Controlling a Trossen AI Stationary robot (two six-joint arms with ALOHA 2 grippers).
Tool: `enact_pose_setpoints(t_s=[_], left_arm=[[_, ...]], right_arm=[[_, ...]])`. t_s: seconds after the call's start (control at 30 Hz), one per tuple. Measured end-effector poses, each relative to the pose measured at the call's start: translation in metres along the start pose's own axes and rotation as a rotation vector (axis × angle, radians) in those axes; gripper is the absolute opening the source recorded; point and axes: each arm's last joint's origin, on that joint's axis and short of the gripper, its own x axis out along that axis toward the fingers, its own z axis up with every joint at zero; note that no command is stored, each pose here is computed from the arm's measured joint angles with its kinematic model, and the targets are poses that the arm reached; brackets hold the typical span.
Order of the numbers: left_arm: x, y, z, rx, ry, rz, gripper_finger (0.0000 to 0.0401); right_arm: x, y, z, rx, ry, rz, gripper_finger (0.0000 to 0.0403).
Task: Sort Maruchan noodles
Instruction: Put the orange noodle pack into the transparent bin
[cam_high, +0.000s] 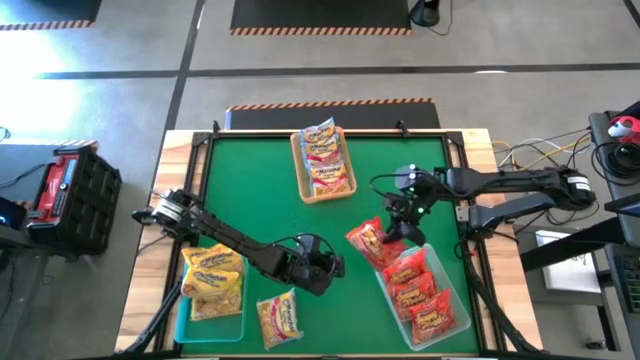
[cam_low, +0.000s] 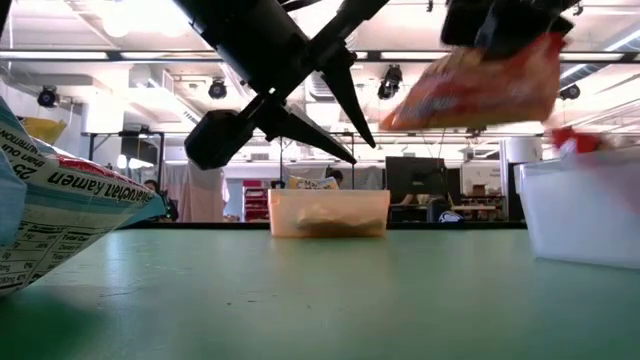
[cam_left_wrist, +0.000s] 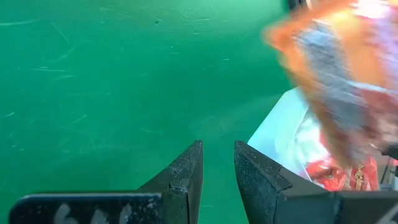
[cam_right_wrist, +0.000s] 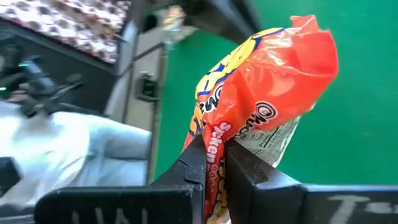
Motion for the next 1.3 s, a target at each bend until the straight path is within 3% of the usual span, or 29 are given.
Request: enact_pose_setpoints(t_s=[0.37, 0.5, 0.8, 0.9, 1.1, 1.3], left_arm=[[-0.013, 0.001, -0.017, 0.038, 0.034, -0.018, 0.0074], [-0.019, 0.003, -0.025, 0.065, 0.050, -0.015, 0.0074], [-0.029, 0.005, -0.036, 0.059, 0.057, -0.029, 0.0074], [-0.032, 0.005, -0.038, 0.039, 0.020, -0.040, 0.0074], [-0.036, 0.003, -0.040, -0.055, -0.054, -0.079, 0.0074], [-0.036, 0.001, -0.039, -0.116, -0.093, -0.104, 0.0074]], right_arm=[[-0.013, 0.036, -0.011, -0.037, -0.028, 0.082, 0.0022], [-0.010, 0.054, -0.020, 0.004, 0.056, 0.195, 0.0022], [0.015, 0.091, -0.053, 0.027, 0.315, 0.291, 0.0022], [0.021, 0.100, -0.063, 0.000, 0.373, 0.306, 0.0022], [0.027, 0.105, -0.086, -0.077, 0.493, 0.228, 0.0022], [0.035, 0.110, -0.100, -0.233, 0.569, 0.240, 0.0022]])
